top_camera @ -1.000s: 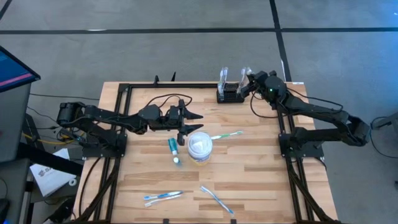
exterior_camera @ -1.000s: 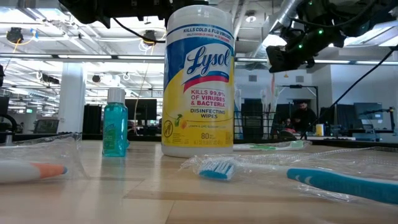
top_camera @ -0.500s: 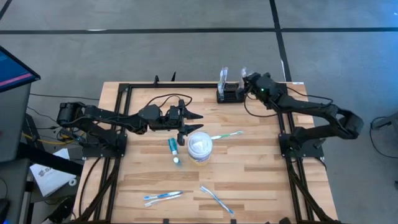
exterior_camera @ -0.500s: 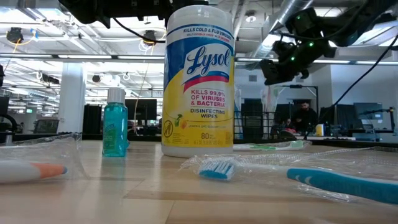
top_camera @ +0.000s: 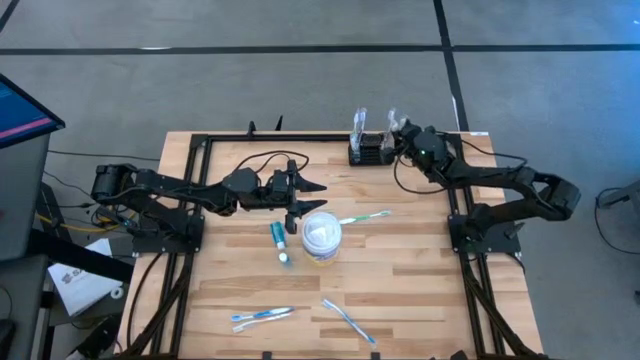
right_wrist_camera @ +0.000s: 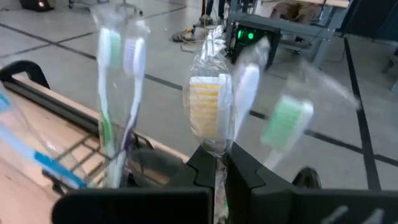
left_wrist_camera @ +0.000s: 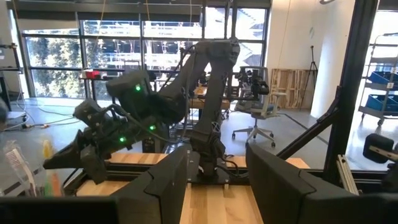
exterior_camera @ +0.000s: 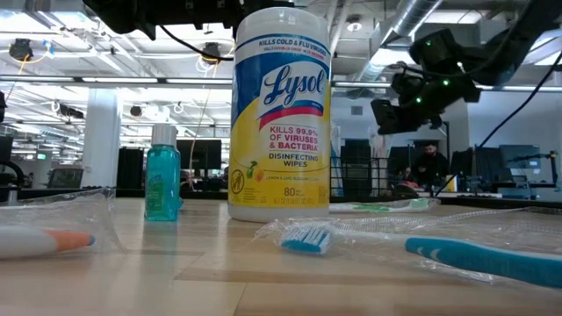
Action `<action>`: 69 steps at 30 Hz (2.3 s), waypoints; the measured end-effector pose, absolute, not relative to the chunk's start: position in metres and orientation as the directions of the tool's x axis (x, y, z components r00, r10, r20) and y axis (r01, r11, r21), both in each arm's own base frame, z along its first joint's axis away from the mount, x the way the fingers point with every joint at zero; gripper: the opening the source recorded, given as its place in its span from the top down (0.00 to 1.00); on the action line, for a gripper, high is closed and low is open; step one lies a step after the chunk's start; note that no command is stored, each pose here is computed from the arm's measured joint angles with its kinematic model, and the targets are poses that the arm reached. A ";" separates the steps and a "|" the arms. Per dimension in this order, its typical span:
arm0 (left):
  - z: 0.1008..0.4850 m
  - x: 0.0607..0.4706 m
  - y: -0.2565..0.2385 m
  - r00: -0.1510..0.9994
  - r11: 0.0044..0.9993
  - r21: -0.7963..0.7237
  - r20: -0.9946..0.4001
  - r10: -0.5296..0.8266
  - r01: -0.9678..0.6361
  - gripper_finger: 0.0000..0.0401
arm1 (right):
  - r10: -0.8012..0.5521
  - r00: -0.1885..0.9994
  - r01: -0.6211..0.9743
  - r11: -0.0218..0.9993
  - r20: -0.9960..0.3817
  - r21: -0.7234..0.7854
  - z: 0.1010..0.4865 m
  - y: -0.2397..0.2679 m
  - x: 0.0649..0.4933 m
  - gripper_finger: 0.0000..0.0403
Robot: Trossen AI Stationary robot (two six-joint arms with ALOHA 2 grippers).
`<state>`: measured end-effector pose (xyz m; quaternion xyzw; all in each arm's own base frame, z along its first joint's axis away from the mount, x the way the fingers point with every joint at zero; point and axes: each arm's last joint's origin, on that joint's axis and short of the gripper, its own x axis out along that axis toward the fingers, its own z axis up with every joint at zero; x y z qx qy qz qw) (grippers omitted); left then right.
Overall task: Pick & Place toothbrushing station
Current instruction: Put the top orange toothbrush into the black mesh organizer, then put the green toothbrush into the black mesh organizer
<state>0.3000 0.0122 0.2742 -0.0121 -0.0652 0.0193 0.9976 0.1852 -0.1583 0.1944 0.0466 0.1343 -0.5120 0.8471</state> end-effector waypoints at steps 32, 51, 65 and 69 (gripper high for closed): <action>0.274 0.300 0.012 0.991 0.999 -0.027 0.129 0.040 -0.037 0.61 | -0.845 0.440 0.877 0.477 -0.304 -0.058 0.188 -0.154 0.184 0.65; 0.274 0.300 0.012 0.991 0.999 -0.027 0.129 0.041 -0.038 0.61 | -0.868 0.455 0.880 0.472 -0.200 -0.050 0.227 -0.135 0.163 0.57; 0.274 0.300 0.012 0.991 0.999 -0.027 0.129 0.041 -0.038 0.61 | -0.625 0.710 0.614 0.775 -0.326 -0.149 0.232 -0.071 0.164 0.61; 0.274 0.300 0.012 0.991 0.999 -0.027 0.129 0.040 -0.037 0.61 | -0.538 0.711 0.502 0.839 -0.453 -0.209 0.219 -0.056 0.164 0.63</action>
